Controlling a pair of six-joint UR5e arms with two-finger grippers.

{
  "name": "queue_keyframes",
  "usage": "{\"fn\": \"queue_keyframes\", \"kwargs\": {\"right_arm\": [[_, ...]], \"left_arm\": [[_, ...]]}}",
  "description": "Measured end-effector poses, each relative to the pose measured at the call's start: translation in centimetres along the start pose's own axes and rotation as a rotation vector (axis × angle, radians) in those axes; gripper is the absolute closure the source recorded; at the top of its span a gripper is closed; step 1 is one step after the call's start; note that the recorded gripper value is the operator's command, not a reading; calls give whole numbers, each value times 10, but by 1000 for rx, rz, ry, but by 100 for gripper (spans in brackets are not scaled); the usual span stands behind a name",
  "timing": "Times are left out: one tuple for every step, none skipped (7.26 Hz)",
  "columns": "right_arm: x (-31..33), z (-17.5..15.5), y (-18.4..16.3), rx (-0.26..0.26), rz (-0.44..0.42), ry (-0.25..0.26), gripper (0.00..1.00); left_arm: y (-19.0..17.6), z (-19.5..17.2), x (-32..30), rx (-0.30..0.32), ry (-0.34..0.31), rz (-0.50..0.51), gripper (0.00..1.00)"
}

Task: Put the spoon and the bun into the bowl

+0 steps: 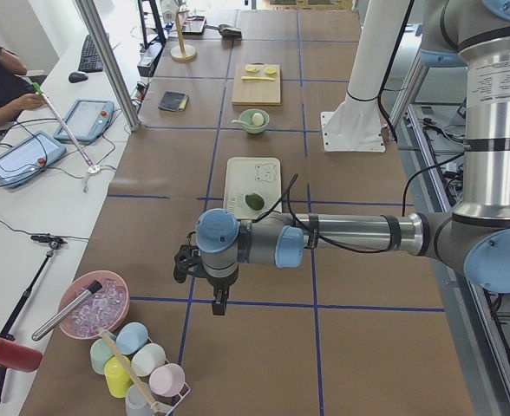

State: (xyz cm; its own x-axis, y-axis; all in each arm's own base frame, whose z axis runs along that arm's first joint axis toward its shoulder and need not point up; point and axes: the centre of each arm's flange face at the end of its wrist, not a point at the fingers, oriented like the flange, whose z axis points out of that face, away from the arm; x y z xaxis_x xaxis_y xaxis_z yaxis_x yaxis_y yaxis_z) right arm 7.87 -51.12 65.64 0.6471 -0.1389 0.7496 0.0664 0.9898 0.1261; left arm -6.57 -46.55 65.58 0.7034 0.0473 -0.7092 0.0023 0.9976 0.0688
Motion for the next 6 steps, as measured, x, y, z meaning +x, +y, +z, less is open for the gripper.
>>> {"fn": "queue_keyframes", "kwargs": {"right_arm": [[0,0,0,0,1,-4,0],[1,1,2,-1,3,-6,0],[2,3,5,-4,7,-7,0],[4,5,9,-8,11,-8,0],[5,7,13,-11,14,-9,0],[6,8,16,-14,18,-10,0]], "left_arm": [[0,2,-2,-3,0,-4,0],[0,3,-3,-5,0,-6,0],[0,3,-2,-5,0,-6,0],[-1,2,-2,-4,0,-5,0],[-4,1,0,-1,0,-2,0],[-7,-1,3,3,0,3,0]]}}
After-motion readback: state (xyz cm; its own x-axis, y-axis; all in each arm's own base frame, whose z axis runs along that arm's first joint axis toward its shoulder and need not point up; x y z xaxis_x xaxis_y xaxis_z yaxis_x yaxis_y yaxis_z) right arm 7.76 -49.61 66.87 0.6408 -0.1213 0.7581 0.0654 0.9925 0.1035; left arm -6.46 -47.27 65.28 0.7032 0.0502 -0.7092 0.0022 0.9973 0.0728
